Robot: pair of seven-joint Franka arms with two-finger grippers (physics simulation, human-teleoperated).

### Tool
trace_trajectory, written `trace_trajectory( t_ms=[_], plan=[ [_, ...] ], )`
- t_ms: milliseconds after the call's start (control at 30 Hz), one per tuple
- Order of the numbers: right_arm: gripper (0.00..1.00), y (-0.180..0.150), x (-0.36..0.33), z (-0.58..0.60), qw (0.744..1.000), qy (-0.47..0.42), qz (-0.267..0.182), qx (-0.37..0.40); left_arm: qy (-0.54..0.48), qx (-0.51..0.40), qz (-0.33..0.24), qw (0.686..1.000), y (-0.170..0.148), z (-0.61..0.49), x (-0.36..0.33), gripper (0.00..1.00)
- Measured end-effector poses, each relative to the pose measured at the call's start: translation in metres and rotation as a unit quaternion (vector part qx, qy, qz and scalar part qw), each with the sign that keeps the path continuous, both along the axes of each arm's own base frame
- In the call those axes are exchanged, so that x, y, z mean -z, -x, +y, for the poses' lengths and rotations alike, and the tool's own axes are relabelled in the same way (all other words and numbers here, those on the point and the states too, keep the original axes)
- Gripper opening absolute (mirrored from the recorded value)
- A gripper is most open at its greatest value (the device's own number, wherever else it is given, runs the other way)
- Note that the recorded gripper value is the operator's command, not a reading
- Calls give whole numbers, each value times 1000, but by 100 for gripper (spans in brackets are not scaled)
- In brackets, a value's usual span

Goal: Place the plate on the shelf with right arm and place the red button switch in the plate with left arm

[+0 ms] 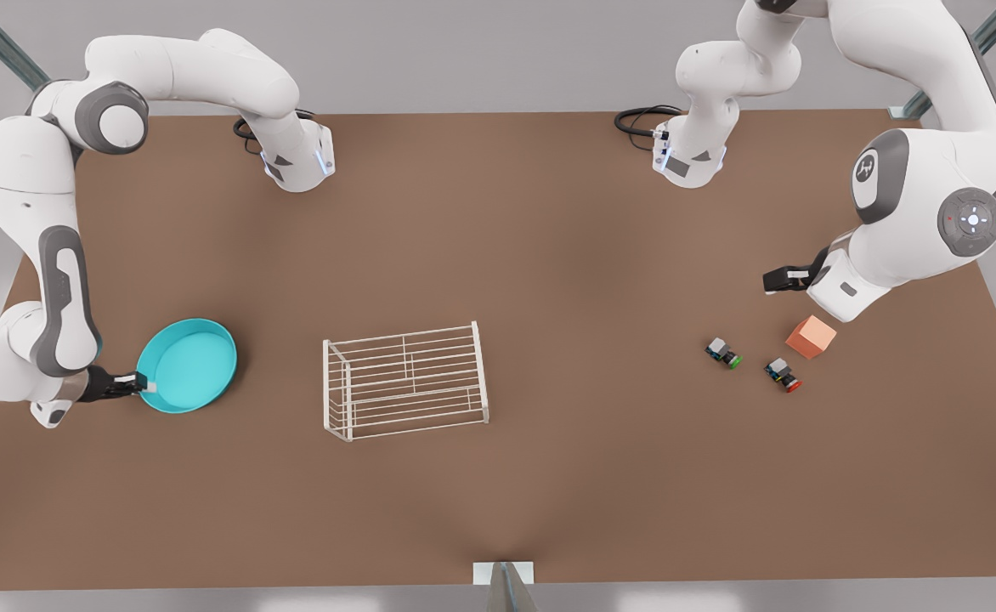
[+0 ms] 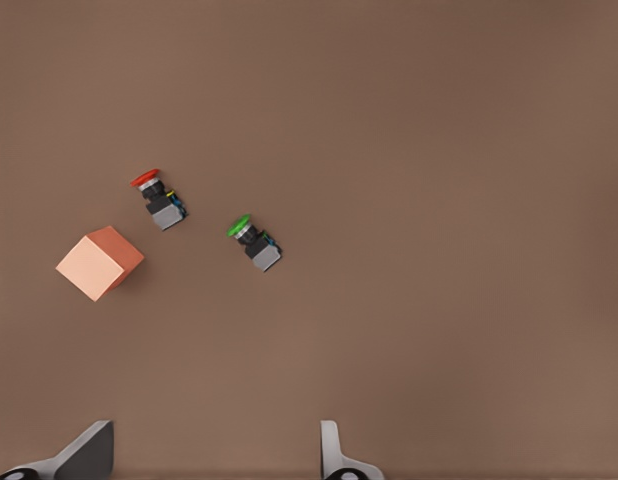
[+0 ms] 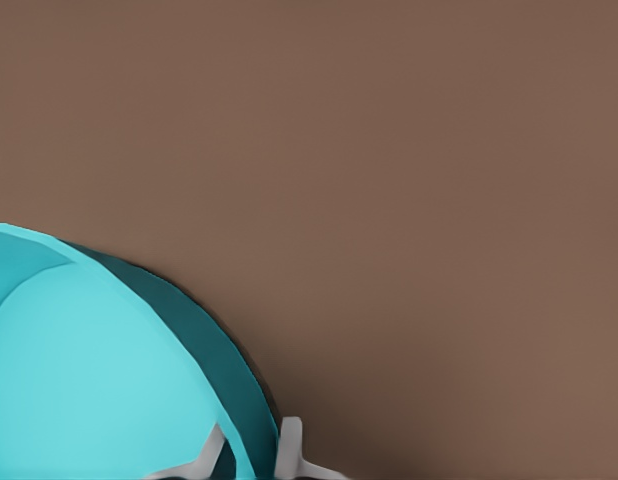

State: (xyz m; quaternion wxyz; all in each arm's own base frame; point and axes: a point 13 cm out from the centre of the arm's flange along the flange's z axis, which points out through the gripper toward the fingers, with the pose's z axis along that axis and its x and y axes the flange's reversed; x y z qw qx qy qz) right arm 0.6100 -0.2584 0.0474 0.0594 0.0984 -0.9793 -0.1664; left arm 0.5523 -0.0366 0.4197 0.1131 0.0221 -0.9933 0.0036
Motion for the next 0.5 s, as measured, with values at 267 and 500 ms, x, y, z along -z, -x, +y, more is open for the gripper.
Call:
trace_trajectory(
  t_ms=[267,500],
  plan=[
    [23,-2,-23,4,1000,-3,0,-7,-1,-2,0,1000,0,0,0,100],
    [18,-4,-43,14,1000,-11,1,-16,-2,-4,3,1000,2,0,2,100]
  ],
)
